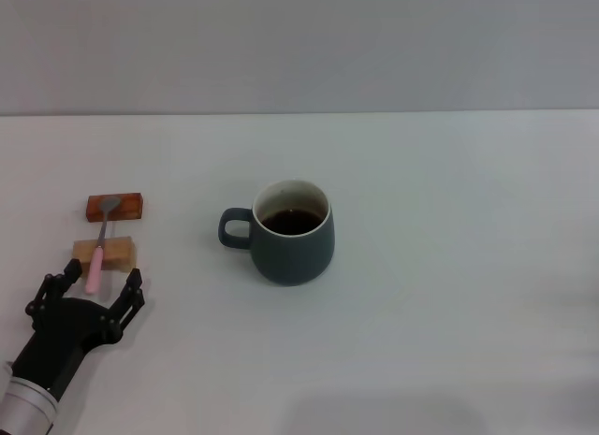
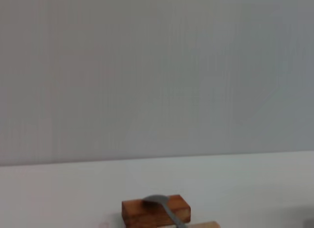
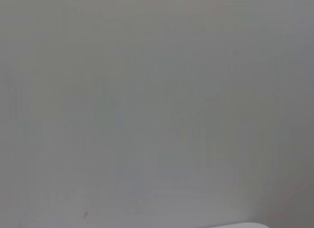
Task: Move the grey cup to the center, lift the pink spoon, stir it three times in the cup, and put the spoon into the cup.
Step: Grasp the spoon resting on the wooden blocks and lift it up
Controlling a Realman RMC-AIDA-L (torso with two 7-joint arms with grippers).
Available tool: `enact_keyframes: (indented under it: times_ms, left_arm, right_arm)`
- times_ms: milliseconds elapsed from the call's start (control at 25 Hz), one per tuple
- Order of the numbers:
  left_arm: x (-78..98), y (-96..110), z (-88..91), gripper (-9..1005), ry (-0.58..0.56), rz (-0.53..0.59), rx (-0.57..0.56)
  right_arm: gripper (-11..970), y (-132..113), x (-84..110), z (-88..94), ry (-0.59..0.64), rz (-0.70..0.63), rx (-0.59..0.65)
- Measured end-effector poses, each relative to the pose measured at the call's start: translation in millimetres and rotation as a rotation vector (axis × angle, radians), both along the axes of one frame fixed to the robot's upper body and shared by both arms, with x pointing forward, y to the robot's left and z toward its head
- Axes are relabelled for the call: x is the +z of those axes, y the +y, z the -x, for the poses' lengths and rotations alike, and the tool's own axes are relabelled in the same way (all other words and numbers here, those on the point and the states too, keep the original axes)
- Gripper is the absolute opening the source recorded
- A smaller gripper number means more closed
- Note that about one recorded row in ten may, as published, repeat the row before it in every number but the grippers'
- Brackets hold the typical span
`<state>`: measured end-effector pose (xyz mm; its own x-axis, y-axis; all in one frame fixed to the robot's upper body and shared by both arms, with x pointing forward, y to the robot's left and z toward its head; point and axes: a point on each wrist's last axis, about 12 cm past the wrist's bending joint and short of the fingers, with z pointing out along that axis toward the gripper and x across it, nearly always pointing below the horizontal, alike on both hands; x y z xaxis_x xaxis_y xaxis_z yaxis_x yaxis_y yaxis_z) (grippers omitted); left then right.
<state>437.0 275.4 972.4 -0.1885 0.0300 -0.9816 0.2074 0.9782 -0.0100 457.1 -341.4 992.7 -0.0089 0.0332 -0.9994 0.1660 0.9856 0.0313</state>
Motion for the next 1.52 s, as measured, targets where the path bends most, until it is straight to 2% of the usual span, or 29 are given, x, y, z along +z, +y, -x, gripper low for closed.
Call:
enact_keyframes:
  times_ms: [400, 640, 840, 1080, 1520]
  left_arm:
    - [1.2, 3.7, -1.4, 823, -0.004, 0.005, 0.024]
    - [0.1, 4.3, -1.9, 721, 0.004, 0.0, 0.024]
    - [0.1, 4.8, -1.2, 724, 0.004, 0.001, 0.027]
    - [0.5, 5.2, -0.8, 575, 0.0, 0.003, 0.031]
    - [0.5, 5.4, -1.1, 569, 0.002, 0.004, 0.031]
  right_arm:
    - [-1, 1.9, 0.5, -0.5, -0.004, -0.002, 0.008]
    - [-1, 3.7, 0.6, -0.9, -0.005, -0.001, 0.019]
    - [-2, 4.0, 0.7, -1.2, -0.005, -0.001, 0.02]
    - [-2, 3.9, 0.7, -1.2, -0.005, -0.001, 0.02]
    - [-1, 4.4, 1.1, -2.0, -0.007, -0.002, 0.021]
